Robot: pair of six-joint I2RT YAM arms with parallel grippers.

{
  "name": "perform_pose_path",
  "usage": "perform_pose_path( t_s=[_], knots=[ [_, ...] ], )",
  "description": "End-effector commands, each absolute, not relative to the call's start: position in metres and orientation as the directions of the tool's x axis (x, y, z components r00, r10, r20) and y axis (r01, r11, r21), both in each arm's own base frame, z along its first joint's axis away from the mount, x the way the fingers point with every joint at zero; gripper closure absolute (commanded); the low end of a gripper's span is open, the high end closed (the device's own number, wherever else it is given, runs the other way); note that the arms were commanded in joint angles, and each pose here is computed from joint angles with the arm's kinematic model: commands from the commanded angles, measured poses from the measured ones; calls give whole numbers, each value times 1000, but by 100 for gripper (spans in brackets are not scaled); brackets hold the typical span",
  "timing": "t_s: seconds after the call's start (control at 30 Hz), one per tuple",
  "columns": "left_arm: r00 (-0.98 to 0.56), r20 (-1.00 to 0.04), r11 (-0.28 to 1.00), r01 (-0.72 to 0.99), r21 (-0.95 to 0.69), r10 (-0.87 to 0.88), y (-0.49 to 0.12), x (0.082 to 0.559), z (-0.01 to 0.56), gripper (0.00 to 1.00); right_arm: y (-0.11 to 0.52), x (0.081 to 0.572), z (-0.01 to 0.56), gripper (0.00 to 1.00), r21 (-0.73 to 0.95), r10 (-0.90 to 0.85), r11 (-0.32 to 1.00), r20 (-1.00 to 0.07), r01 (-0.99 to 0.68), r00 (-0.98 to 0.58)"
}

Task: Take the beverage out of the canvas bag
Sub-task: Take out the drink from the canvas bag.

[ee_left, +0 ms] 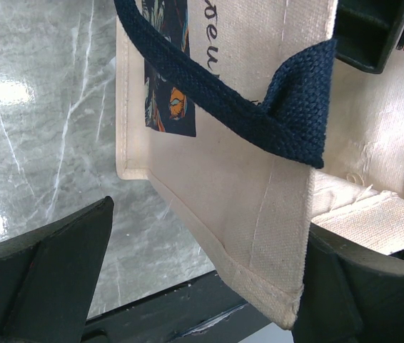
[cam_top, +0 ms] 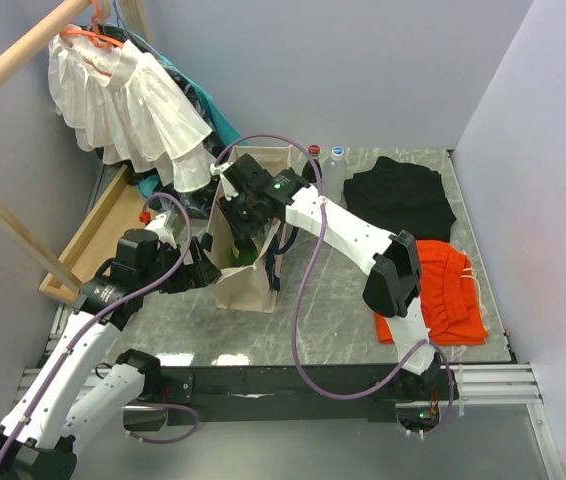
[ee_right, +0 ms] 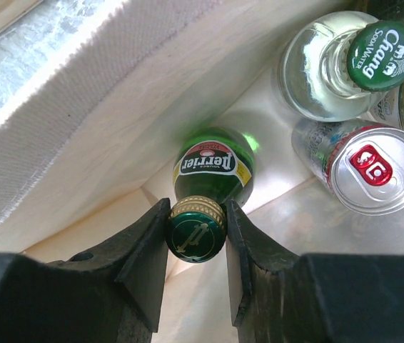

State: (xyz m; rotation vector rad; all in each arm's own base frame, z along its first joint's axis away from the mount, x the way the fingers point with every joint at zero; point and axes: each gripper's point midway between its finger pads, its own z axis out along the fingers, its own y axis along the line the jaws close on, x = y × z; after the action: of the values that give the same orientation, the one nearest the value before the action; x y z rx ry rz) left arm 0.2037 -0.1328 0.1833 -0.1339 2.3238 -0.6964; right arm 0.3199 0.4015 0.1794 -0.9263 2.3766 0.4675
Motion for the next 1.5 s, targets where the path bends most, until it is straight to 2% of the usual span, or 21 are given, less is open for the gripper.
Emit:
perform_pose_path(
  t_s=[0.0,0.43,0.53,0.87,1.23,1.47],
  knots=[
    [-762,-600,866,107,-488,-244,-128,195,184,5,425,327,253,100,169,-389,657,-759,-735,-522],
    [-738,-620,871,89,-484,-269,-124,199,189,0,425,329,279,100,157,-365,655,-790,-739,-492],
    [-723,-632,867,93,-490,-280,-123,198,194,4,425,329,280,100,156,-363,656,-792,-739,-490],
    [-668,-671,854,102,-510,-321,-122,202,212,4,419,329,292,100,144,-349,664,-808,-734,-474],
    [-525,-759,826,170,-538,-386,-118,207,260,4,416,320,305,100,154,-325,653,-828,-742,-458],
    [-520,-753,817,167,-552,-402,-120,209,249,4,408,315,313,100,141,-312,657,-844,-740,-437]
  ],
)
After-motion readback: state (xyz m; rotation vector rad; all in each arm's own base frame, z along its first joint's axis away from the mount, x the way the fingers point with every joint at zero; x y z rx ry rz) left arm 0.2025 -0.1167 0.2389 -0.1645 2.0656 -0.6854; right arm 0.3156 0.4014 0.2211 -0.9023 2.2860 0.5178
